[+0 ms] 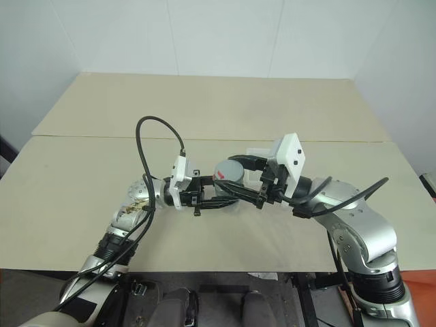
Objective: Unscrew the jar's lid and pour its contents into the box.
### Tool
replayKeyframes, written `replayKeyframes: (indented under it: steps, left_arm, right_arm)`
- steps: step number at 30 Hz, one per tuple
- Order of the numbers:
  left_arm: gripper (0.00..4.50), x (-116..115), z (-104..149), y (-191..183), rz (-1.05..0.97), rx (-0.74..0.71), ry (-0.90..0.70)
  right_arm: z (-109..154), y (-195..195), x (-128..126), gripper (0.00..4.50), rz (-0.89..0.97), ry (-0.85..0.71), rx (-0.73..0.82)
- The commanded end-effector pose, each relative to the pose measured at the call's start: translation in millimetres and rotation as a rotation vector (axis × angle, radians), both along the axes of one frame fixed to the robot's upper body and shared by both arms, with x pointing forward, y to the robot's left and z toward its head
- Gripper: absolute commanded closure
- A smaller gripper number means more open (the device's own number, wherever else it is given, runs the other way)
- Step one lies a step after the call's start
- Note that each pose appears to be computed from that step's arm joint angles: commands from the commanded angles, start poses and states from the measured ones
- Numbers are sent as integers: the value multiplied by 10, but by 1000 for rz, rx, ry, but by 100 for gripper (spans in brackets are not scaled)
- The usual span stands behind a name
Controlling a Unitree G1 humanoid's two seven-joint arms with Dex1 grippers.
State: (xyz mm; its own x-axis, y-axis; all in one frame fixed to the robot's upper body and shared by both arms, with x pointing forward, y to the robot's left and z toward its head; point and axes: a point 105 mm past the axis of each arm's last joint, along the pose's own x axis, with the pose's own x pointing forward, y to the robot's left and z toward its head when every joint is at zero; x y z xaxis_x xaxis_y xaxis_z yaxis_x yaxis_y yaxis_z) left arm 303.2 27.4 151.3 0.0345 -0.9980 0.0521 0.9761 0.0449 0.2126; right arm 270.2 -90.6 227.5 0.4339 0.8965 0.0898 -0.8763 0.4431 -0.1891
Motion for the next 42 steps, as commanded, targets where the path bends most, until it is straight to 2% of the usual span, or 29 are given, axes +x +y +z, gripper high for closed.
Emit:
replayKeyframes:
  steps: [1,7,9,12,14,18,23,24,27,28,31,37,42]
  left_arm:
    - [244,-36,5,-5,-16,3,-34]
    - [244,10,30,21,32,23,-59]
    - [244,98,95,9,86,2,-48]
    - [244,225,161,-5,151,-12,-48]
    - [244,315,183,-6,190,-7,-51]
    - [244,566,218,-47,283,28,-65]
    - [244,859,282,-114,388,86,-185]
    - [244,918,294,-120,413,102,-210]
    - [244,1014,341,-134,437,111,-227]
    - [244,1029,346,-137,437,113,-226]
    - [244,1088,336,-124,439,138,-196]
    - [244,1196,432,-140,450,243,-325]
    - [244,1267,586,-252,457,332,-419]
  right_arm:
    - [274,-176,13,148,-63,-51,111]
    - [38,-811,221,148,-456,-30,72]
    - [-232,-1200,344,148,-715,49,6]
    - [-622,-1690,386,148,-1011,184,-32]
    - [-789,-1798,362,148,-1080,222,-58]
    - [-1107,-1775,313,148,-1119,262,-140]
    - [-1421,-1895,296,148,-1238,406,-152]
    - [-1451,-1894,279,100,-1230,432,-156]
    - [-1418,-1865,207,15,-1181,454,-153]
    - [-1392,-1857,179,3,-1167,450,-160]
    - [-1246,-1874,96,3,-1173,378,-221]
    - [-617,-1622,-47,3,-932,206,-211]
    - [-343,-1380,-39,3,-762,122,-277]
